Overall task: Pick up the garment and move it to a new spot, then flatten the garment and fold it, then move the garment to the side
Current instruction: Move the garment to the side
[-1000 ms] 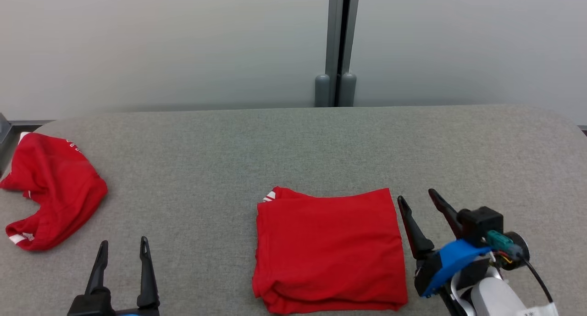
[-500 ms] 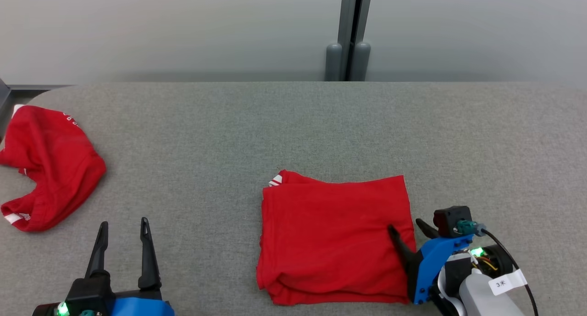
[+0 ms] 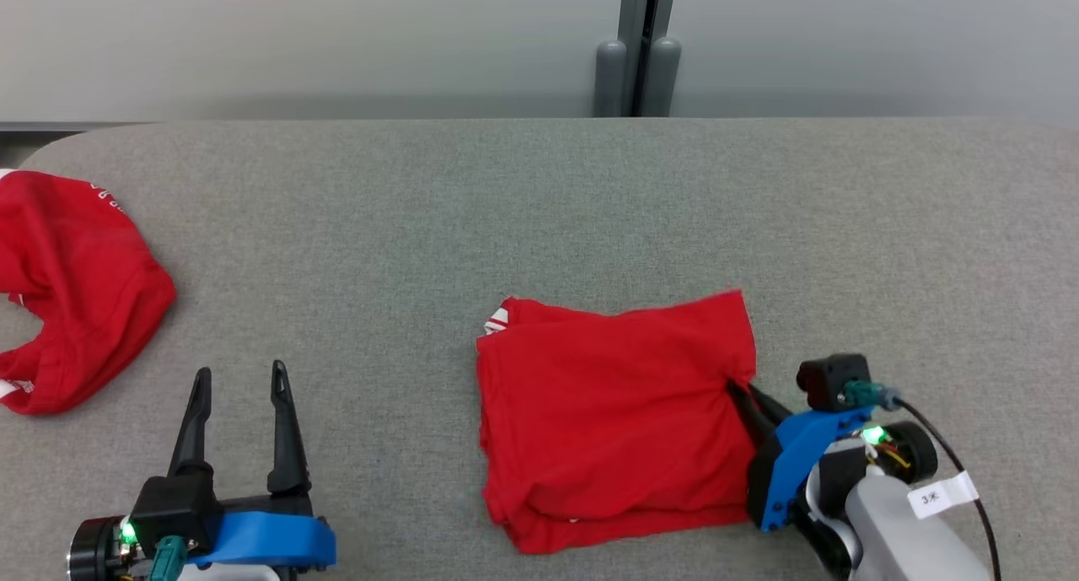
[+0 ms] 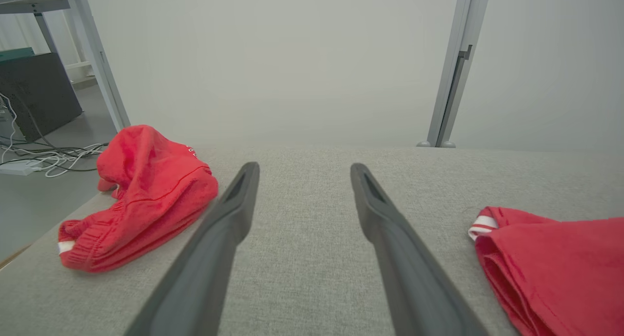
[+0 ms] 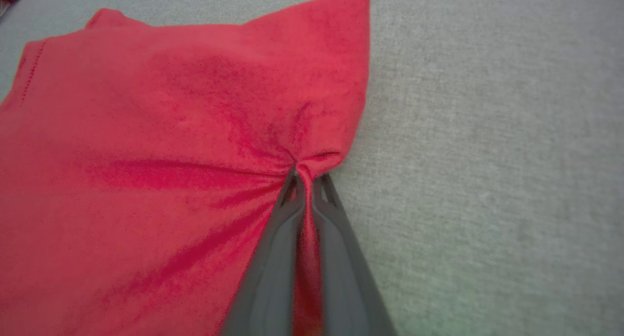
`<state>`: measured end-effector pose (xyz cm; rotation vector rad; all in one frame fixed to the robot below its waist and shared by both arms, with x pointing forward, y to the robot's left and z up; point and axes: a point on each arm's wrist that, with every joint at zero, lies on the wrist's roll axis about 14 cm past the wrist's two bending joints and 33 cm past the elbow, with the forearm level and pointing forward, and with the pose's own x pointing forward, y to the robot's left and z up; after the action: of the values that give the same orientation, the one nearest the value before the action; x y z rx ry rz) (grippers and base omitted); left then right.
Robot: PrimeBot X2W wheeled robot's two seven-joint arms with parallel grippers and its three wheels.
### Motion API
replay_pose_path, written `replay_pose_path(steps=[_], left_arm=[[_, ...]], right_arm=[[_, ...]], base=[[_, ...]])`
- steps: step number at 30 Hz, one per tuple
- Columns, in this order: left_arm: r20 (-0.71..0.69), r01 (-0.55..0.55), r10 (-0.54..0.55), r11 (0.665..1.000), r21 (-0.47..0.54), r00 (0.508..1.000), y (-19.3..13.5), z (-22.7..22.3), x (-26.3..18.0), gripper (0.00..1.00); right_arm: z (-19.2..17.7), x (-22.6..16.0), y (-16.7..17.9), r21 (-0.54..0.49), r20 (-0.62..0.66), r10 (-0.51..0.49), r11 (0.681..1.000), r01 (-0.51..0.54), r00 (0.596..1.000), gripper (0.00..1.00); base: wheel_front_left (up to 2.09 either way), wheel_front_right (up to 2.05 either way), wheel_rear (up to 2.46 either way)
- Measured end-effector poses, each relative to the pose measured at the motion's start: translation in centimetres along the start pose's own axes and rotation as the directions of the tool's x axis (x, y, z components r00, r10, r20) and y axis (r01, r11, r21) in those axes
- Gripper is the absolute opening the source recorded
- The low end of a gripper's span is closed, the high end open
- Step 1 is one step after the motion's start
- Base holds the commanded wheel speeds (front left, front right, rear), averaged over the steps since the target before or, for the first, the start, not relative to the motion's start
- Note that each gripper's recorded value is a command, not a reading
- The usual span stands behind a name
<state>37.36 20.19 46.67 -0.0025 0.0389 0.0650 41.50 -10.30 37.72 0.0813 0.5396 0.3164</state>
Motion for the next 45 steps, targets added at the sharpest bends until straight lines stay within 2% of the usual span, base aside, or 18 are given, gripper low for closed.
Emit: replay_pose_path(steps=[10,13,20,27,34,45], left_arm=[[0.039,0.043,-0.043,0.999,-0.004,0.998,-1.8,0.9,3.1,1.0],[0.063,0.072,-0.071,0.997,-0.008,0.995,-2.9,1.2,4.8,1.0],[0.087,0.189,-0.187,0.982,-0.013,0.979,-7.7,-0.1,9.6,1.0],[0.1,0.284,-0.283,0.959,0.004,0.954,-11.2,-2.2,12.6,1.0],[0.1,0.337,-0.336,0.942,0.013,0.937,-13.1,-4.0,13.9,1.0],[0.095,0.352,-0.352,0.936,0.017,0.931,-13.5,-5.1,14.5,1.0]], right_arm=[[8.2,2.8,-4.0,-0.193,0.158,0.002,0.981,0.028,0.987,0.0],[10.2,3.5,-6.5,-0.248,0.179,-0.02,0.967,0.065,0.984,0.0],[13.7,4.0,-15.2,-0.314,0.217,-0.146,0.926,0.21,0.965,0.0],[14.3,1.9,-23.1,-0.326,0.23,-0.294,0.875,0.358,0.928,0.0],[14.7,-1.2,-29.0,-0.35,0.22,-0.421,0.808,0.474,0.88,0.0],[16.1,-1.4,-32.4,-0.361,0.212,-0.497,0.76,0.54,0.842,0.0]], base=[[0.0,0.0,0.0],[0.0,0.0,0.0],[0.0,0.0,0.0],[0.0,0.0,0.0],[0.0,0.0,0.0],[0.0,0.0,0.0]])
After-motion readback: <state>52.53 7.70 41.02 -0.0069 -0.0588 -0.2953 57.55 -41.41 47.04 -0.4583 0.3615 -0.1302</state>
